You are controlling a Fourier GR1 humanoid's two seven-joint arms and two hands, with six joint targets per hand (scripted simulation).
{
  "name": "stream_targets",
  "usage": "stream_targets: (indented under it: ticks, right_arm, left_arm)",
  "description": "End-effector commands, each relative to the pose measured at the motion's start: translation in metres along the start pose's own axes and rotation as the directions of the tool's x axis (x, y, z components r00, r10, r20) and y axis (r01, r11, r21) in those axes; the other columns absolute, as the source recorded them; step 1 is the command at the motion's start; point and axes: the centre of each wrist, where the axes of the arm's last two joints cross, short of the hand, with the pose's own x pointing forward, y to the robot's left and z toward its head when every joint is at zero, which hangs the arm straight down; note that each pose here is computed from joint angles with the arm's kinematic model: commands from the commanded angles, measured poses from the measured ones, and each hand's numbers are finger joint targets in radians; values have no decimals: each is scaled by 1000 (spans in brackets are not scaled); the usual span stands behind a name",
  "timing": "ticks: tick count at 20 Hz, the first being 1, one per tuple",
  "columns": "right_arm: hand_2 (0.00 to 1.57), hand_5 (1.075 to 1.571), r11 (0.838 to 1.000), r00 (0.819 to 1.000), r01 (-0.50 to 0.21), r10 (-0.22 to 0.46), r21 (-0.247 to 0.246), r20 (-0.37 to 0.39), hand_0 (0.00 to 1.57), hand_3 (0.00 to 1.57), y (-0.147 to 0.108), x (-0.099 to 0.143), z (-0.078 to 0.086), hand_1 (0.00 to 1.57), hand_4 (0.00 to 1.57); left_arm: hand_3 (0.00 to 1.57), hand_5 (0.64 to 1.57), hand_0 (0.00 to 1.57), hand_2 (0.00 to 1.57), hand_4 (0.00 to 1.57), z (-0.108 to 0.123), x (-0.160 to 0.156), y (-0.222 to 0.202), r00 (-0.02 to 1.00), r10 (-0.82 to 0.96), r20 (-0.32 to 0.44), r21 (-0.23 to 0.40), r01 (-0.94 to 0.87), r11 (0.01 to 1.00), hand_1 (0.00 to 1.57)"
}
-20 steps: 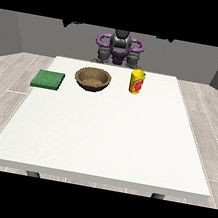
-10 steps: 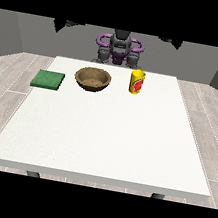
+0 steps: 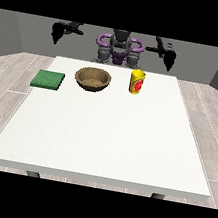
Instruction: Pick the cup and pour the ball into the bowl, then pick the bowl and place it on the pad
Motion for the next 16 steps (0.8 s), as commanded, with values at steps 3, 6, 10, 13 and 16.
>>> stream_targets:
  ticks: [3,6,10,13,16]
  right_arm:
    - [0,1571,999,996,-24,21,35,87,0,0,-8,-1,-10,0,0]
    - [0,1570,999,994,-26,21,45,105,0,0,10,-11,-7,0,0]
    - [0,1570,999,996,5,-9,42,87,0,0,-15,-4,-15,0,0]
    - [0,1570,999,994,1,-5,43,110,0,0,1,-3,-26,0,0]
    - [0,1571,998,995,-14,7,66,103,0,0,1,-15,-19,0,0]
  left_arm:
    - [0,1520,0,0,0,14,-47,-34,997,-13,81,11,12,1000,0]
    - [0,1523,0,0,0,8,-64,-35,997,-43,63,31,41,999,0]
    - [0,1517,0,0,0,-3,-85,-47,998,-46,52,53,43,998,0]
    - [0,1518,0,0,0,-7,-95,-43,992,-52,119,50,46,998,0]
    - [0,1520,0,0,0,-13,-102,-62,993,-70,97,65,64,996,0]
